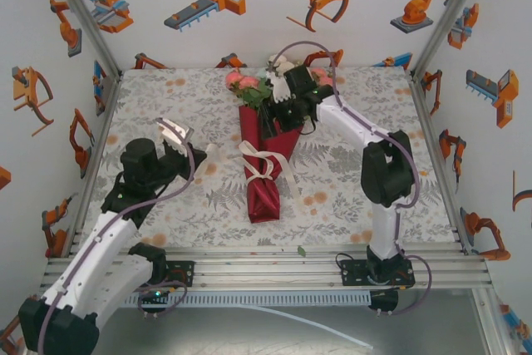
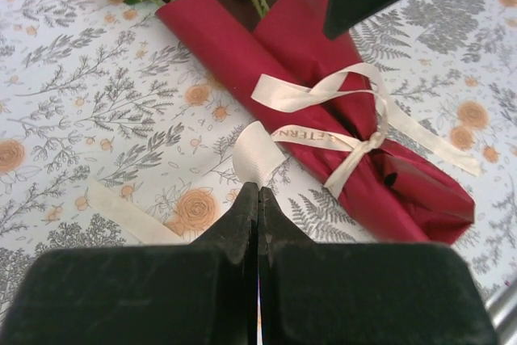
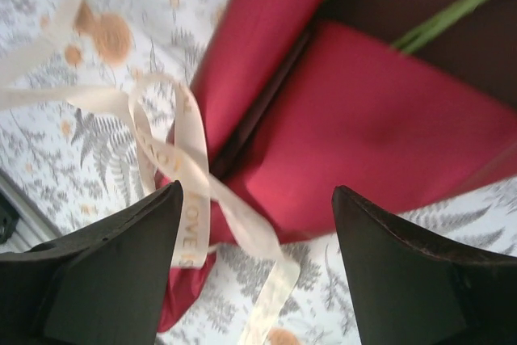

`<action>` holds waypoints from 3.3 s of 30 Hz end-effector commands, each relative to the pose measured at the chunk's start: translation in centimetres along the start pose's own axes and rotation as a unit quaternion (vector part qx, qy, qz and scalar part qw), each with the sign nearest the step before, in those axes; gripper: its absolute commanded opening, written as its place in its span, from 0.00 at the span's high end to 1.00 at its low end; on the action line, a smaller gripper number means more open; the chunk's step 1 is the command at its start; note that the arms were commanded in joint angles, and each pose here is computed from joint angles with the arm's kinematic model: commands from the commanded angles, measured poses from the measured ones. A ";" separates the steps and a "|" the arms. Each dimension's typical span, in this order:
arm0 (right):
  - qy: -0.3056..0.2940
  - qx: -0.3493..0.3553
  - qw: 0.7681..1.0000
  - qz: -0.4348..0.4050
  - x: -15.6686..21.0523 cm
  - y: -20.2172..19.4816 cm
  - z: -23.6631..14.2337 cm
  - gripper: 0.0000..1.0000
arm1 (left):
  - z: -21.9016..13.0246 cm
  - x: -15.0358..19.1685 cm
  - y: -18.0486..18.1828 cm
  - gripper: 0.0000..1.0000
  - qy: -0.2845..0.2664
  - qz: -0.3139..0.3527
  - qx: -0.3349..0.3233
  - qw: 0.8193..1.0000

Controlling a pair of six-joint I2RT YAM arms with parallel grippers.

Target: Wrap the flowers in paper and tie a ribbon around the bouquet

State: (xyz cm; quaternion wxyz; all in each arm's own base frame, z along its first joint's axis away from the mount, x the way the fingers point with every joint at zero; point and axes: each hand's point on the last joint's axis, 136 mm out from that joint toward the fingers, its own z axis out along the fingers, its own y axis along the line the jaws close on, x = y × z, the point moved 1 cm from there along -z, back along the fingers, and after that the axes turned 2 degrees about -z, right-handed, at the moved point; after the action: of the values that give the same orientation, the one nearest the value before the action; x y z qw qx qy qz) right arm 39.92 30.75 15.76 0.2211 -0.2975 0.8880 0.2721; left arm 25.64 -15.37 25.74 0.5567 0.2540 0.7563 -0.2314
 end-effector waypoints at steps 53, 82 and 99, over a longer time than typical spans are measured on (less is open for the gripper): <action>-0.125 0.092 0.979 0.133 3.1 -4.1 -8.0 0.36 | 21.0 -4.2 -8.4 0.93 0.009 0.036 0.191 0.981; -0.022 -0.030 0.991 0.130 5.8 2.5 -3.9 0.29 | 18.2 4.3 5.3 0.32 0.231 -0.296 0.042 0.926; 0.033 -0.028 0.984 0.173 8.8 2.3 -0.7 0.59 | 20.0 8.2 1.6 0.50 0.297 -0.342 0.102 0.886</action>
State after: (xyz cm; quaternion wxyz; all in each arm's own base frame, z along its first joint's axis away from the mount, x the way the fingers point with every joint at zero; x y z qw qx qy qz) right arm 32.35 27.79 13.26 0.1564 -0.1562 0.9211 0.3204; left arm 39.43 -25.03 11.16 0.1700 0.0784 0.9042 -0.3839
